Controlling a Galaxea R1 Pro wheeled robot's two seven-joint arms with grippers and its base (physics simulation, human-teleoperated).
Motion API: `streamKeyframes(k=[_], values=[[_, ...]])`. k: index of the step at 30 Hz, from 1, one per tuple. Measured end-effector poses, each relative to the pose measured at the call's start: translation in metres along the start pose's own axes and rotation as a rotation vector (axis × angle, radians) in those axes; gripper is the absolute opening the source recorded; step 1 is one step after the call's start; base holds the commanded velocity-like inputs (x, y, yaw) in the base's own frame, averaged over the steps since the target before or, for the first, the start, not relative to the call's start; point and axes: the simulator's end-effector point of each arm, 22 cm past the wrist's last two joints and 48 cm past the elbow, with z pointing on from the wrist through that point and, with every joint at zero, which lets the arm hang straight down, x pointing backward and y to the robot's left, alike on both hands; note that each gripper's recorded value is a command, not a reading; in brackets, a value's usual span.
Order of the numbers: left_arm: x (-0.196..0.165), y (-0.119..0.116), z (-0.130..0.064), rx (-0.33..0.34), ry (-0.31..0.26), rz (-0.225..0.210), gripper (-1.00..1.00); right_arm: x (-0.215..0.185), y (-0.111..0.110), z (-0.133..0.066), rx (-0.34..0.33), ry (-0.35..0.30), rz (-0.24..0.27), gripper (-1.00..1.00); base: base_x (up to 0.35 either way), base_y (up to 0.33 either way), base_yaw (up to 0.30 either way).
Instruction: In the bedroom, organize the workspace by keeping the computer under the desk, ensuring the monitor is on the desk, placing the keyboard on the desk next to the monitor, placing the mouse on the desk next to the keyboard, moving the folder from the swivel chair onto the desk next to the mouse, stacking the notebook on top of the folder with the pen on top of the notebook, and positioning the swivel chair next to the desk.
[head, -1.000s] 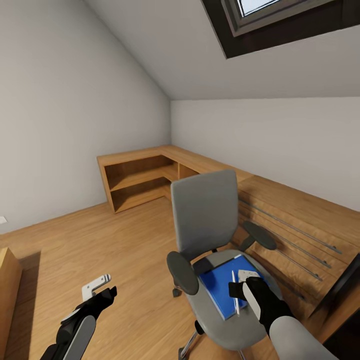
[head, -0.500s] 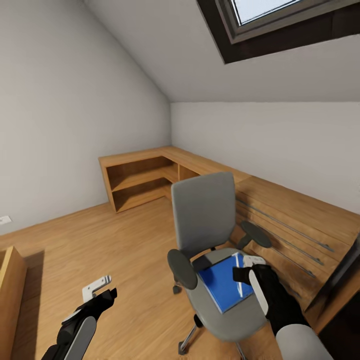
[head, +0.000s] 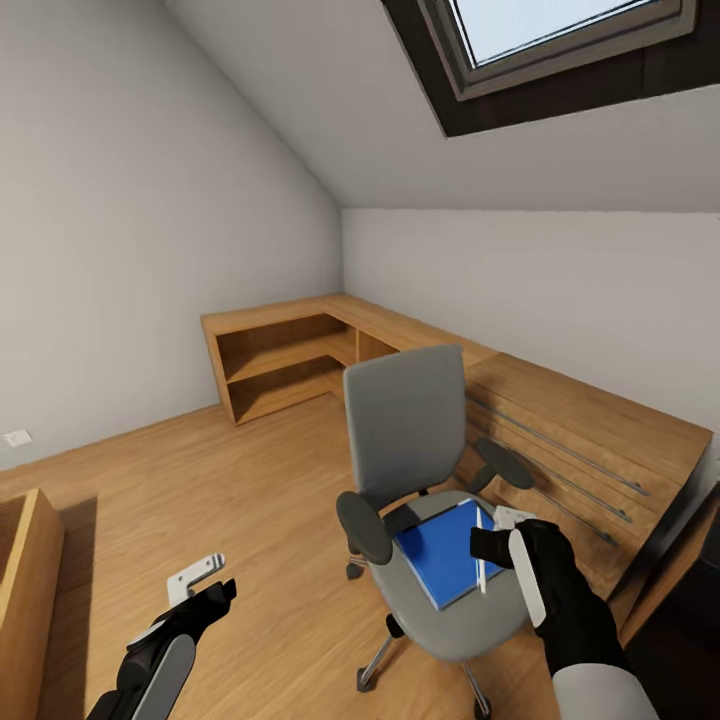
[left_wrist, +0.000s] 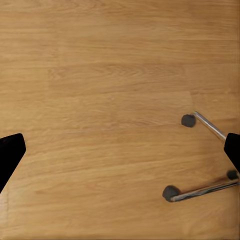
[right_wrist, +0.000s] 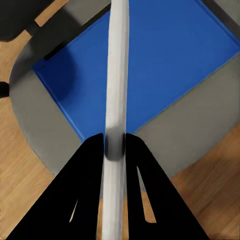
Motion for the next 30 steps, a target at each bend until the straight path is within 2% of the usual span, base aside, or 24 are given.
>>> streamKeyframes(k=[8, 17, 22, 25, 30], values=[[-0.008, -0.005, -0.009, 0.005, 0.001, 0.004, 1.00, -0.003, 0.004, -0.013, -0.005, 0.008, 0.004, -1.00, -0.028, 0.000, -0.004], [-0.018, -0.009, -0.020, 0.010, 0.000, 0.002, 1.00, -0.011, 0.007, -0.026, -0.008, 0.004, 0.005, -1.00, -0.289, 0.000, -0.219], [-0.020, -0.009, -0.025, 0.008, 0.008, 0.003, 1.00, -0.024, 0.009, -0.043, -0.011, -0.032, 0.005, -1.00, -0.053, 0.000, -0.052], [-0.015, -0.006, -0.025, -0.001, 0.025, 0.006, 1.00, -0.028, 0.008, -0.053, -0.008, -0.054, 0.006, -1.00, -0.005, 0.000, -0.005], [0.034, 0.020, -0.014, -0.069, 0.136, 0.034, 1.00, -0.056, 0.012, -0.085, -0.017, -0.146, 0.009, -1.00, 0.000, 0.000, 0.000]])
